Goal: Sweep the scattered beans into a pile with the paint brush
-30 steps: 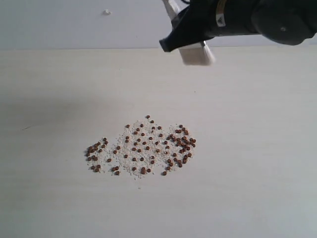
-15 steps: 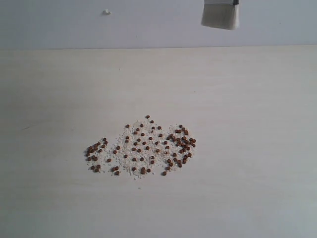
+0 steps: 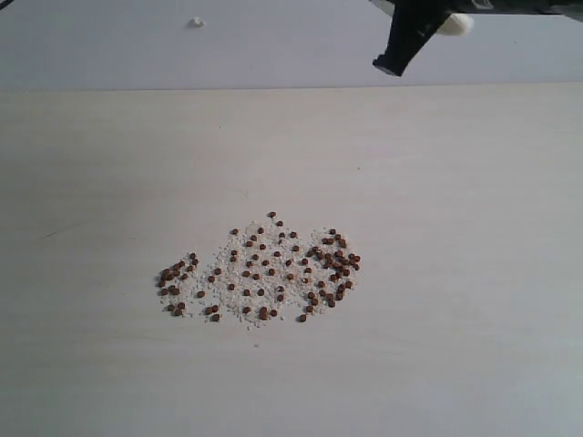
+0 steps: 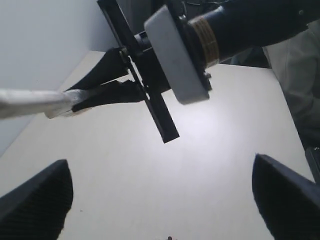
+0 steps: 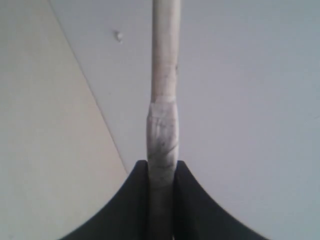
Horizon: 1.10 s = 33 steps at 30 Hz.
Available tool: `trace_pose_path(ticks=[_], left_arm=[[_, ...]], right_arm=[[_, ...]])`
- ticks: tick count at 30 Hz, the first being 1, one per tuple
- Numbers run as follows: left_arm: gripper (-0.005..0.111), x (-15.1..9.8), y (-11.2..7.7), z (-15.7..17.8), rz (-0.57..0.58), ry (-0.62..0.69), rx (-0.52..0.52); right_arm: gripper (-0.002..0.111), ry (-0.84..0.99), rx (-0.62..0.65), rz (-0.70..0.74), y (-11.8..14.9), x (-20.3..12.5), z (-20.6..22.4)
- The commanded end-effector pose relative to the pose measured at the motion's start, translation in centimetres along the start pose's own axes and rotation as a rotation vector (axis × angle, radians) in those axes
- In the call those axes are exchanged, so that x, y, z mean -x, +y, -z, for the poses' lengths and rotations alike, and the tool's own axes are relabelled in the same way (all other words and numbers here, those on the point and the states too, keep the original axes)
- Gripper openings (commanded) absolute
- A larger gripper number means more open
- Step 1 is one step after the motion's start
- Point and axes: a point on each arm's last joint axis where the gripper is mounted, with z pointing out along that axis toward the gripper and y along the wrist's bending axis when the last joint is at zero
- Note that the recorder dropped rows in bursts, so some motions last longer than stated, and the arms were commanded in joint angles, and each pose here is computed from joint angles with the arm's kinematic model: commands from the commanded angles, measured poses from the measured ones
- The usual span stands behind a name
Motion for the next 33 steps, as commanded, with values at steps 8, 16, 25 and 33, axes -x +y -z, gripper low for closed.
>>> trace_pose_path(ticks=[8, 16, 25, 33], left_arm=[[0.090, -1.5, 2.4, 1.3, 0.036, -0.047, 0.046], [0.090, -2.3, 3.8, 3.5, 0.016, -0.046, 0.115], [0.090, -2.6, 5.7, 8.3, 0.114, -0.186, 0.250], [0.090, -1.4, 4.8, 5.9, 0.071, -0.229, 0.183]], right_arm=[[0.000, -0.085, 0.167, 0.215, 2.5, -0.5, -2.8], [0.000, -0.401, 0.572, -0.161, 3.8, 3.3, -1.9], [0.000, -0.439, 0.621, -0.583, -0.2, -2.0, -1.5], [0.000, -0.487, 0.650, -1.031, -1.0, -8.2, -3.6]])
